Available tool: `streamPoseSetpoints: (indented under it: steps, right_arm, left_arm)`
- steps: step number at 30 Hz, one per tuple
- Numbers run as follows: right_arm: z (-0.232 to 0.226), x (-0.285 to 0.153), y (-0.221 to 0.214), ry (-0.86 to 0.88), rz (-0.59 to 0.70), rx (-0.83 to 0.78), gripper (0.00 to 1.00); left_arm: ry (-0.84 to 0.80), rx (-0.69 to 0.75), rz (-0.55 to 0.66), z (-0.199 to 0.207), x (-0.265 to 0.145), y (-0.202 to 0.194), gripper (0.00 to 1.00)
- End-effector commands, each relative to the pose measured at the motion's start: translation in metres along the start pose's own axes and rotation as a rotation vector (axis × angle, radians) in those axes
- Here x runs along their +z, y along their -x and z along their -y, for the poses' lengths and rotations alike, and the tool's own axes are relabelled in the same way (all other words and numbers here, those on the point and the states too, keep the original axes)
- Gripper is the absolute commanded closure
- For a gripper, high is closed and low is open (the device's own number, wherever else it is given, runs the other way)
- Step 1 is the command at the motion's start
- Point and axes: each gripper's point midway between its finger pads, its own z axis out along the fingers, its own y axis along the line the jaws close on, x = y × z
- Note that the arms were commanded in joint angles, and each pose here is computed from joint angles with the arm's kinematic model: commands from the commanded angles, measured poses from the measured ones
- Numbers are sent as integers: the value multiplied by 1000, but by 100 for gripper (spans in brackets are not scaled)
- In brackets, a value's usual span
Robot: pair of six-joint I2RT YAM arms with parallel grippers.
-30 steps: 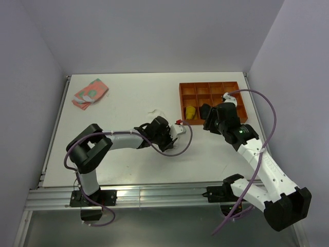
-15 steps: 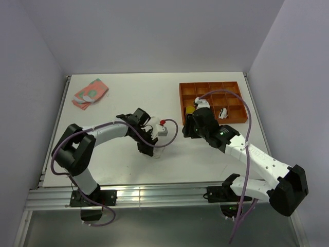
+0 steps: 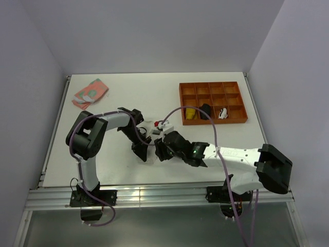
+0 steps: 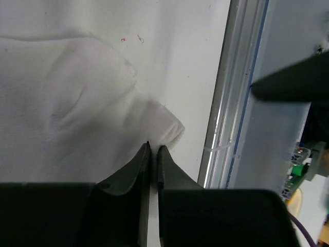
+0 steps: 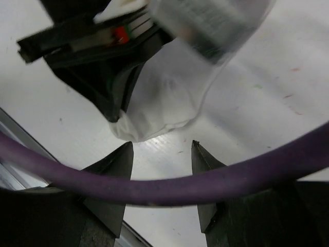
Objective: Roll the socks
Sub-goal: Roll the sock at the center of the board.
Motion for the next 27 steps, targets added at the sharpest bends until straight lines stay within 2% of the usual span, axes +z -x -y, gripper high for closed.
streamPoseSetpoints:
  steps: [1, 9, 14, 27]
  right_arm:
    - [-29, 9, 8, 106, 101, -15, 44]
    - [-72, 17, -21, 272, 102, -68, 43]
    - [-77, 36, -41, 255, 53, -113, 43]
    - [-59, 44, -35, 141, 79, -153, 44]
  left_arm:
    - [-72, -3, 26, 11, 0, 11, 98]
    - [-117, -83, 10, 3, 6, 12, 99]
    - [-120, -97, 4, 1, 7, 14, 99]
    - [-127, -116, -15, 1, 10, 7, 100]
